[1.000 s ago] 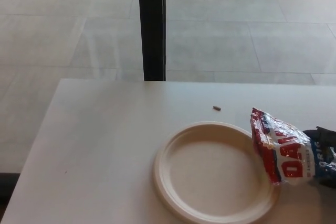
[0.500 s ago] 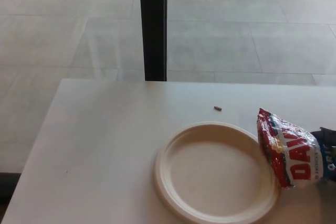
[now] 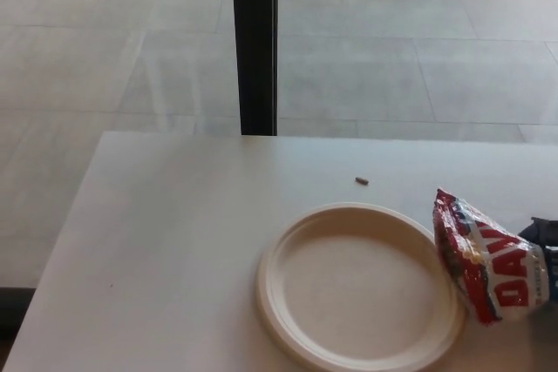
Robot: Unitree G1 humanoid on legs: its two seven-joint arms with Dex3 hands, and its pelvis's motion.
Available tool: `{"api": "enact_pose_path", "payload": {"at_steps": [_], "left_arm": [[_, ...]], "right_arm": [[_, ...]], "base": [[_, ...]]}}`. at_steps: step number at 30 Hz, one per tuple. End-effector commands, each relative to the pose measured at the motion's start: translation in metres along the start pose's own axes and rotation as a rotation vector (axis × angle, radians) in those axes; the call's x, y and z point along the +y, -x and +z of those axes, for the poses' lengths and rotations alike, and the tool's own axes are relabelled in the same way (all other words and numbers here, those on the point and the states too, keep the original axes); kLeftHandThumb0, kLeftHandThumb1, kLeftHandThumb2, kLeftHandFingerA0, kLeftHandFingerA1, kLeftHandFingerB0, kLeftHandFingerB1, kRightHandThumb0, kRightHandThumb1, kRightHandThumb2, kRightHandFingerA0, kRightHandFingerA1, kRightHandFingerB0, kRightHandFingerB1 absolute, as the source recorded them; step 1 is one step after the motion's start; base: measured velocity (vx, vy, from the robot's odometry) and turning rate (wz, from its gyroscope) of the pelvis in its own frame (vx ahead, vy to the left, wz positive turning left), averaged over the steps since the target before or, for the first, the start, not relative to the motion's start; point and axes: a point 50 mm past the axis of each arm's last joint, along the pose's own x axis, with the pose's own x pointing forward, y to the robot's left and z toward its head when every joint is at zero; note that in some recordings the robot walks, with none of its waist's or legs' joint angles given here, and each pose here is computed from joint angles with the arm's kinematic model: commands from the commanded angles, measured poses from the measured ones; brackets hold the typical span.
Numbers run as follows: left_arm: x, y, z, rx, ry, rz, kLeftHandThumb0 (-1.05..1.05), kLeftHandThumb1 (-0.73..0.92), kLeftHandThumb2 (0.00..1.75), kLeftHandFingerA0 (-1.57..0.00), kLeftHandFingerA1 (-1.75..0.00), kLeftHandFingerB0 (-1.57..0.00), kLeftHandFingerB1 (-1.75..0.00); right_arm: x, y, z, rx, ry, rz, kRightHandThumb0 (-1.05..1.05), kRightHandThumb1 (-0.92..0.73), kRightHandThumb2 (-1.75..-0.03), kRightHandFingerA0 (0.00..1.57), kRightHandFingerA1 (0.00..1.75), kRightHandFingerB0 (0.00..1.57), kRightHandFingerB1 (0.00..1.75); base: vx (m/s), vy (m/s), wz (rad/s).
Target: The robot uses its right hand to pick up a bag of sunflower seeds kept in the middle of the desk and tilts it over a plate kept next to it to pour out a few seeds and then puts the bag of seeds back on the desk
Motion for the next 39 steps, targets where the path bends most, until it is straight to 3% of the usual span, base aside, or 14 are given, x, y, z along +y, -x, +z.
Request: {"api": "enact_pose_path", "payload": {"at_steps": [1, 19, 20, 21, 23, 25, 26, 27, 28, 29, 30, 31, 32, 39], "left_arm": [[0.002, 0.0, 0.003, -0.023, -0.022, 0.012, -0.62, 0.65, 0.6, -0.51, -0.59, -0.54, -0.5], [0.005, 0.002, 0.0, -0.016, -0.065, 0.019, -0.62, 0.62, 0.59, -0.51, -0.58, -0.54, -0.42], [0.005, 0.002, 0.0, -0.013, -0.03, 0.027, -0.6, 0.6, 0.58, -0.5, -0.58, -0.55, -0.43], [0.005, 0.002, 0.0, -0.014, -0.028, 0.024, -0.6, 0.6, 0.58, -0.5, -0.59, -0.57, -0.44], [0.005, 0.002, 0.0, -0.018, -0.024, 0.018, -0.57, 0.6, 0.59, -0.51, -0.6, -0.55, -0.43], [0.007, 0.002, 0.001, -0.021, -0.021, 0.024, -0.58, 0.6, 0.59, -0.51, -0.61, -0.56, -0.44], [0.007, 0.002, 0.002, -0.02, -0.03, 0.028, -0.59, 0.6, 0.59, -0.51, -0.6, -0.55, -0.43], [0.007, 0.002, 0.002, -0.019, -0.033, 0.03, -0.59, 0.6, 0.59, -0.51, -0.6, -0.55, -0.43], [0.007, 0.002, 0.002, -0.021, -0.04, 0.029, -0.6, 0.62, 0.59, -0.51, -0.59, -0.54, -0.43], [0.007, 0.002, 0.003, -0.024, -0.051, 0.029, -0.6, 0.62, 0.59, -0.51, -0.59, -0.54, -0.43], [0.007, 0.002, 0.003, -0.017, -0.046, 0.035, -0.62, 0.49, 0.94, -0.47, -0.65, -0.51, -0.58], [0.008, 0.002, 0.003, -0.017, -0.048, 0.036, -0.62, 0.49, 0.94, -0.47, -0.65, -0.51, -0.58], [0.008, 0.002, 0.003, -0.017, -0.044, 0.029, -0.58, 0.6, 0.59, -0.47, -0.56, -0.58, -0.45], [0.011, 0.002, 0.004, -0.02, -0.027, 0.041, -0.58, 0.6, 0.58, -0.51, -0.61, -0.57, -0.44]], "right_arm": [[0.022, 0.008, -0.009, -0.001, 0.017, 0.034, -0.28, -0.61, -1.06, 0.85, 1.75, 0.69, 1.56], [0.018, 0.008, -0.002, -0.02, -0.032, -0.194, -0.24, -0.52, -1.11, 0.87, 1.75, 0.74, 1.55], [0.013, 0.006, -0.002, -0.009, -0.021, -0.206, -0.25, -0.55, -1.05, 0.86, 1.75, 0.81, 1.13], [0.007, 0.006, -0.001, -0.014, -0.007, -0.256, -0.23, -0.56, -0.98, 0.89, 1.73, 0.83, 1.1], [-0.002, 0.005, -0.001, -0.013, 0.007, -0.29, -0.2, -0.62, -0.93, 0.84, 1.75, 0.69, 1.48], [-0.006, 0.004, 0.001, -0.024, 0.009, -0.315, -0.18, -0.62, -0.93, 0.82, 1.75, 0.68, 1.51], [-0.012, 0.004, 0.001, -0.024, 0.019, -0.335, -0.18, -0.66, -0.88, 0.83, 1.71, 0.7, 1.34], [-0.015, 0.003, 0.001, -0.024, 0.023, -0.343, -0.18, -0.66, -0.88, 0.83, 1.71, 0.7, 1.34], [-0.016, 0.003, 0.001, -0.022, 0.021, -0.346, -0.21, -0.62, -0.91, 1.03, 1.63, 0.8, 1.14], [-0.018, 0.002, 0.001, -0.018, 0.018, -0.349, -0.21, -0.62, -0.91, 1.03, 1.63, 0.8, 1.14], [-0.034, 0.003, 0.002, -0.018, 0.017, -0.397, -0.19, -0.64, -0.83, 0.85, 1.71, 0.76, 1.03], [-0.033, 0.003, 0.002, -0.016, 0.016, -0.396, -0.19, -0.64, -0.83, 0.85, 1.71, 0.76, 1.03], [-0.041, 0.004, 0.002, -0.037, 0.043, -0.452, -0.18, -0.54, -0.86, 0.85, 1.75, 0.71, 1.41], [-0.062, 0.004, 0.004, -0.055, 0.093, -0.524, -0.18, -0.53, -0.82, 0.84, 1.75, 0.65, 1.58]], "base": [[0.0, 0.0, 0.0], [0.0, 0.0, 0.0], [0.0, 0.0, 0.0], [0.0, 0.0, 0.0], [0.0, 0.0, 0.0], [0.0, 0.0, 0.0], [0.0, 0.0, 0.0], [0.0, 0.0, 0.0], [0.0, 0.0, 0.0], [0.0, 0.0, 0.0], [0.0, 0.0, 0.0], [0.0, 0.0, 0.0], [0.0, 0.0, 0.0], [0.0, 0.0, 0.0]]}}
